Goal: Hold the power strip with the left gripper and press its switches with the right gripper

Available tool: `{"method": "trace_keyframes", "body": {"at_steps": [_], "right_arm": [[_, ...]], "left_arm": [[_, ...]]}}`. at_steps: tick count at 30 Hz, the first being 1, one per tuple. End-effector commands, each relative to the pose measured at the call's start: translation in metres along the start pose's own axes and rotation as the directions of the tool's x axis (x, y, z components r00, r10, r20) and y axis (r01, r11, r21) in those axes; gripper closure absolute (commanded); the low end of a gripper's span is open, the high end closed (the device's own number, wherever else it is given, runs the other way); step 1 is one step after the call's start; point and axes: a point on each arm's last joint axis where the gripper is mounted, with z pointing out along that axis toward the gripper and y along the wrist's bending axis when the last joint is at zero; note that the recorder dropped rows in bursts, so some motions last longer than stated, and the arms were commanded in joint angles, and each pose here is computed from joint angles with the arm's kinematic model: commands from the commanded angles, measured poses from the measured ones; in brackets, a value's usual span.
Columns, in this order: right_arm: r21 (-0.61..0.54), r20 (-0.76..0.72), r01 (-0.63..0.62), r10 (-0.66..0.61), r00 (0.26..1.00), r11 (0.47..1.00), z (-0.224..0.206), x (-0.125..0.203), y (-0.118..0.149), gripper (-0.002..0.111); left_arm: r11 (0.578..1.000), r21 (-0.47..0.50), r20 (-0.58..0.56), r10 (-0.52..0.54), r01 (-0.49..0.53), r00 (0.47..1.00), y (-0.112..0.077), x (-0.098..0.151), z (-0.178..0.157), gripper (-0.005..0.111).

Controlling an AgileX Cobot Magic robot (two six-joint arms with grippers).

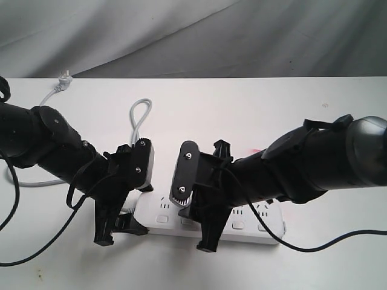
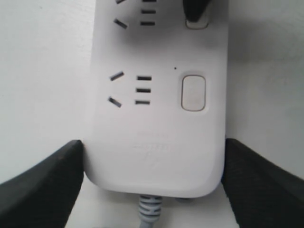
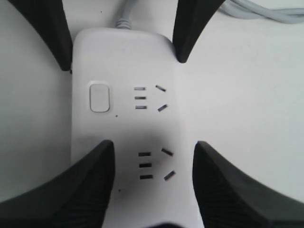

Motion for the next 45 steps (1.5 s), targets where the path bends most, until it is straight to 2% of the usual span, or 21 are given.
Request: {"method": "trace_keyframes", "body": {"at_steps": [1,24,36,45], "right_arm": [[-0.017,-0.006,0.0,0.0,1.0,1.0,0.004,0.004,0.0,0.061],[-0.064,-0.054,-0.039,0.036,0.998,0.997,0.016,0.018,0.01,0.061],[-0.031,-0.069,-0.064,0.061,0.996,0.997,0.013,0.026,0.0,0.061],[-0.045,-0.082,-0.067,0.063,0.995,0.997,0.018,0.03,0.002,0.061]], "left_arm": [[1.0,0.014,0.002,0.009,-0.009,1.0,-0.001,-0.001,0.002,0.04],[1.0,0.014,0.002,0.009,-0.009,1.0,-0.001,-0.001,0.002,0.04],[1.0,0.014,0.002,0.009,-0.009,1.0,-0.001,-0.001,0.002,0.04],[1.0,0.014,0.002,0.009,-0.009,1.0,-0.001,-0.001,0.002,0.04]]}}
